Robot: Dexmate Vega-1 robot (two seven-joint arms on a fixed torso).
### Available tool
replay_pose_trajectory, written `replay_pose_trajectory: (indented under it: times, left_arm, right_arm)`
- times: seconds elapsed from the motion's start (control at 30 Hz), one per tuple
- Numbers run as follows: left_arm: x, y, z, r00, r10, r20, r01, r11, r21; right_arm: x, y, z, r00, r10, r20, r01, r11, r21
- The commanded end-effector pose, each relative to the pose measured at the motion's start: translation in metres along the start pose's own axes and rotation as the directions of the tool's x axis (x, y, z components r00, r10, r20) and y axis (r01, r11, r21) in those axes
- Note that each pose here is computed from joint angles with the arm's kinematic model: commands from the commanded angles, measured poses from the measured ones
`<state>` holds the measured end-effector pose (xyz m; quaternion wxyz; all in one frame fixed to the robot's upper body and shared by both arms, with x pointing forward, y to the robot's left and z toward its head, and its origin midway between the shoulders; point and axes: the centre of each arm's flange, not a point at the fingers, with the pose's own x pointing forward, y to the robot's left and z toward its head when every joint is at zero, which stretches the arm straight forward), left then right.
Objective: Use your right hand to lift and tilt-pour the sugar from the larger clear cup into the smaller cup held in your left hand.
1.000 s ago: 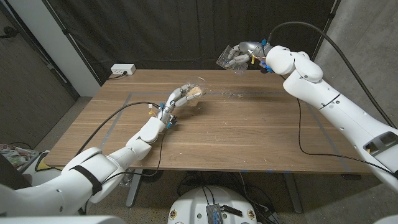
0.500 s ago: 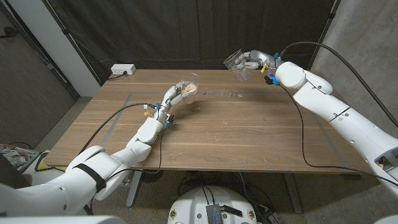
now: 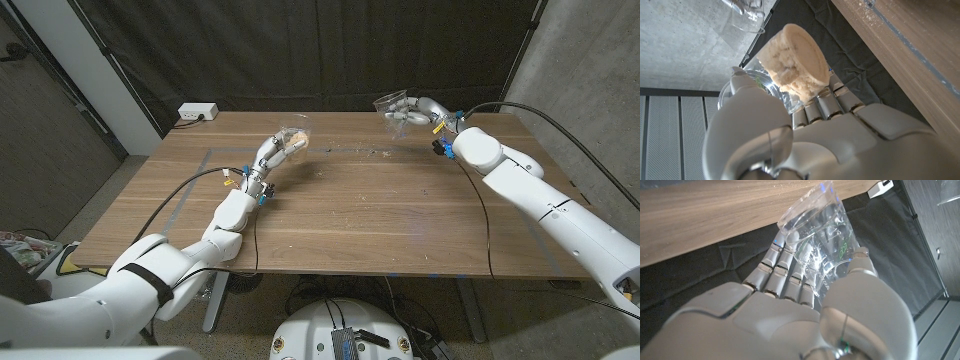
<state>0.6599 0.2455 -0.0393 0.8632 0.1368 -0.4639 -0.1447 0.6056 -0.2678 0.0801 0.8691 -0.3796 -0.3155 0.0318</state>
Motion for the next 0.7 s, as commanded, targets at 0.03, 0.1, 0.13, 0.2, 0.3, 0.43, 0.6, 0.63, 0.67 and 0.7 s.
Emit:
replay_pose_trajectory:
  times: [0.03,0.1,0.13,0.2,0.3,0.43,0.6,0.63,0.67,0.7]
  left_arm:
    - [-0.004,0.016,-0.01,0.999,0.01,-0.039,-0.014,0.995,-0.1]
    - [-0.004,0.02,-0.013,0.998,0.016,-0.054,-0.022,0.992,-0.122]
    - [-0.004,0.021,-0.014,0.998,0.016,-0.062,-0.024,0.991,-0.133]
    - [-0.004,0.024,-0.017,0.997,0.021,-0.079,-0.033,0.988,-0.15]
    - [-0.002,0.026,-0.021,0.995,0.028,-0.1,-0.046,0.983,-0.178]
    - [0.002,0.027,-0.024,0.992,0.02,-0.121,-0.043,0.981,-0.189]
    - [0.012,0.024,-0.024,0.991,0.011,-0.133,-0.038,0.979,-0.201]
    - [0.012,0.024,-0.024,0.991,0.012,-0.133,-0.038,0.979,-0.201]
    - [0.015,0.023,-0.023,0.991,0.01,-0.131,-0.037,0.978,-0.205]
    - [0.016,0.022,-0.022,0.991,0.01,-0.13,-0.036,0.978,-0.204]
  right_arm:
    - [-0.015,0.032,-0.04,0.99,-0.137,0.044,0.128,0.978,0.165]
    - [-0.016,0.039,-0.043,0.986,-0.157,0.051,0.145,0.973,0.182]
    - [-0.016,0.041,-0.044,0.984,-0.168,0.053,0.156,0.97,0.189]
    - [-0.017,0.047,-0.047,0.981,-0.186,0.057,0.171,0.963,0.208]
    - [-0.018,0.053,-0.05,0.978,-0.198,0.059,0.179,0.957,0.23]
    - [-0.019,0.059,-0.053,0.977,-0.207,0.046,0.189,0.95,0.249]
    - [-0.019,0.056,-0.054,0.981,-0.192,0.03,0.179,0.953,0.244]
    - [-0.019,0.056,-0.054,0.981,-0.192,0.03,0.179,0.953,0.244]
    - [-0.017,0.054,-0.056,0.981,-0.19,0.026,0.178,0.953,0.246]
    - [-0.016,0.053,-0.057,0.982,-0.19,0.026,0.178,0.953,0.246]
